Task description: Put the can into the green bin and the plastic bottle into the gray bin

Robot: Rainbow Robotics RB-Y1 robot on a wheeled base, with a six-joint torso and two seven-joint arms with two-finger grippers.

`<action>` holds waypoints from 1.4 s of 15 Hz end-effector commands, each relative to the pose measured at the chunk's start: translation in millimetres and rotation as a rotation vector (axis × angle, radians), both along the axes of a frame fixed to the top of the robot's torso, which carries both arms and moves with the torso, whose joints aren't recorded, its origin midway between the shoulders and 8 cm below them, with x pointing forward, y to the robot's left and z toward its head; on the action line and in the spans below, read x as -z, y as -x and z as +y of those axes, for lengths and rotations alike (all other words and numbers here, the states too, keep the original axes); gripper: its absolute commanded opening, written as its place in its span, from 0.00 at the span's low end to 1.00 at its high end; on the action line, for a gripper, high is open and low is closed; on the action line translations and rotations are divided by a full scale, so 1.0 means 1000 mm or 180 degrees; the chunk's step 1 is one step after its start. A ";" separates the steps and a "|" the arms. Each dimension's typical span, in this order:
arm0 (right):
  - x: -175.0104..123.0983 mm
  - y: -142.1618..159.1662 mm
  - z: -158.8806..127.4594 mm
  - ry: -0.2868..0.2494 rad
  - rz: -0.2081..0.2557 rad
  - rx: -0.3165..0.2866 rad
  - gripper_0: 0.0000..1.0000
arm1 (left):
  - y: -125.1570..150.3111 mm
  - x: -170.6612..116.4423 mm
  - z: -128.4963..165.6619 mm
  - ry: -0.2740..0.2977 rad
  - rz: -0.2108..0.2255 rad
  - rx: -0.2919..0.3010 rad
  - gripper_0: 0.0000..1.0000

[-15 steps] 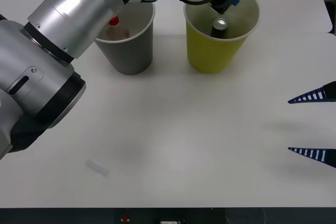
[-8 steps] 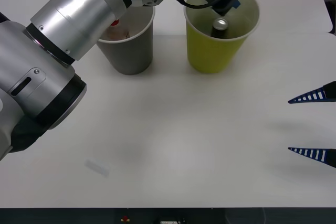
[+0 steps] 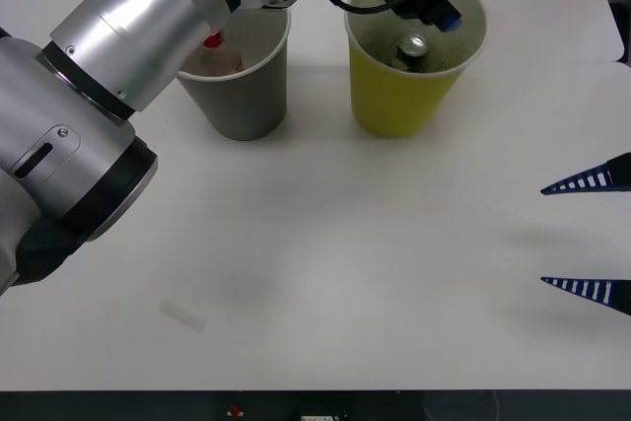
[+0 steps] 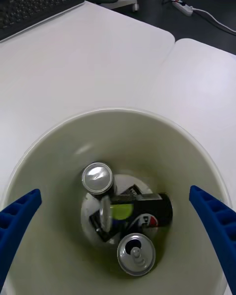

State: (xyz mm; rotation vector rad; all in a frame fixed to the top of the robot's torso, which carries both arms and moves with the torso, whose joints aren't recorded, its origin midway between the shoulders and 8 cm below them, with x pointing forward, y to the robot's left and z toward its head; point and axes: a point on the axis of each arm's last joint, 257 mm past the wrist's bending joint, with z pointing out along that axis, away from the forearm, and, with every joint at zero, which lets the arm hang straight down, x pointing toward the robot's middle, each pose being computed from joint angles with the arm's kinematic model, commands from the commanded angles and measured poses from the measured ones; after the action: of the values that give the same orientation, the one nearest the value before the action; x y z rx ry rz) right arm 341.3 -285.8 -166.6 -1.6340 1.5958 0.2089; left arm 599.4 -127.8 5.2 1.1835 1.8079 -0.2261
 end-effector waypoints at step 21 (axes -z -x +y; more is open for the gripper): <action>0.000 0.000 0.000 0.0000 0.0000 0.0000 1.00 | 0.140 -0.011 0.217 0.0322 -0.0228 0.0683 1.00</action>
State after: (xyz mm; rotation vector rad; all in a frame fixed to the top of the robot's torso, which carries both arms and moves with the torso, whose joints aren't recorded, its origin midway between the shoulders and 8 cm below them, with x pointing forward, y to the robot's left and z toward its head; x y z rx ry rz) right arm 341.3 -285.8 -166.6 -1.6340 1.5958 0.2089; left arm 467.8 81.0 21.5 1.2919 1.5915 -0.4003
